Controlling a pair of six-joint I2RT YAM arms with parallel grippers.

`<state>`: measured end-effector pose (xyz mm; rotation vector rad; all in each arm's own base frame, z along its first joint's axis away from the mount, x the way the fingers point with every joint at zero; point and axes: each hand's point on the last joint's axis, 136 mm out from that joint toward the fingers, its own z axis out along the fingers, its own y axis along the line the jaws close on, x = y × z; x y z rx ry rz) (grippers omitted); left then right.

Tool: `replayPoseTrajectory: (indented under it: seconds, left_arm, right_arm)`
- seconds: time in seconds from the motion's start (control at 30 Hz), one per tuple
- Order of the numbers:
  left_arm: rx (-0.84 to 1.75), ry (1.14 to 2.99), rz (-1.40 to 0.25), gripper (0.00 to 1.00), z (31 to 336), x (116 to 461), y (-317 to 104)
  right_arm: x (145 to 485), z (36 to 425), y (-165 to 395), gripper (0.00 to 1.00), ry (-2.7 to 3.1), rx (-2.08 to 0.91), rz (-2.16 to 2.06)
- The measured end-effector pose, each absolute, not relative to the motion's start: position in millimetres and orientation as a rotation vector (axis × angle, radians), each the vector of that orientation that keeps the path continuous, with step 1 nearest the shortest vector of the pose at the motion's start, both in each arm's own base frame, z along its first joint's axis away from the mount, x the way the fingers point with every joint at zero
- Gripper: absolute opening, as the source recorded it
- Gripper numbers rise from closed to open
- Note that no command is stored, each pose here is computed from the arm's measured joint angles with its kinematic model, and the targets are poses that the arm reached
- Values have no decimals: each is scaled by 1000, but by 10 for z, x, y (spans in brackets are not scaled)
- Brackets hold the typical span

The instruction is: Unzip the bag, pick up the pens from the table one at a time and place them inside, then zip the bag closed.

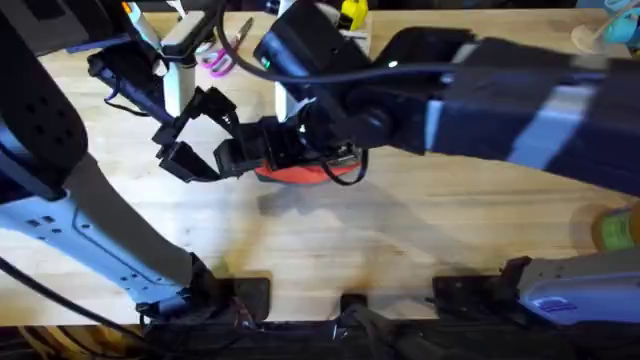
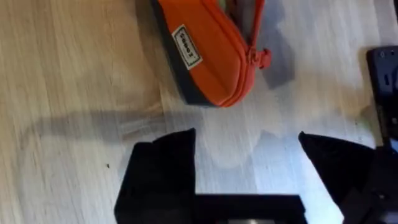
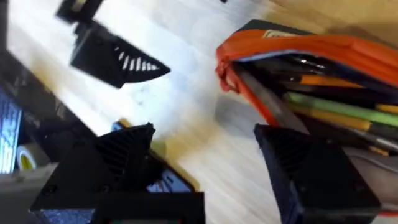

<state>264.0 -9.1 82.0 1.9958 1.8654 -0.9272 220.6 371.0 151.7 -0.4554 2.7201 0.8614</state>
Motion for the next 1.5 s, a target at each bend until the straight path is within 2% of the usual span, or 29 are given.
replayPoseTrajectory:
  seconds: [0.2,0.33,0.4,0.6,0.9,1.07,1.2,1.27,1.4,1.5]
  left_arm:
    - [1980,1873,-880,993,786,2701,-14]
    - [1968,1882,-877,993,785,2701,15]
    - [1968,1882,-877,993,786,2701,15]
    - [1968,1882,-877,993,786,2701,15]
    - [1968,1882,-877,993,785,2701,15]
    - [1967,1882,-878,993,787,2700,14]
    - [1966,1883,-883,993,791,2692,12]
    - [1966,1883,-883,993,790,2692,12]
    - [1965,1883,-885,993,793,2691,9]
    - [1962,1882,-887,993,796,2691,6]
  right_arm:
    - [2478,1202,3900,994,2698,-339,822]
    - [2610,1169,3939,989,2659,-262,797]
    - [2662,1170,3949,937,2642,-232,791]
    - [2709,1133,3932,680,2638,-173,762]
    - [2570,1005,4038,631,2668,-167,754]
    - [2547,916,4044,474,2692,-144,741]
    - [2563,900,4018,275,2701,-120,735]
    - [2578,896,4008,235,2702,-112,734]
    - [2625,890,3976,74,2704,-88,731]
    - [2654,890,3956,35,2704,-74,730]
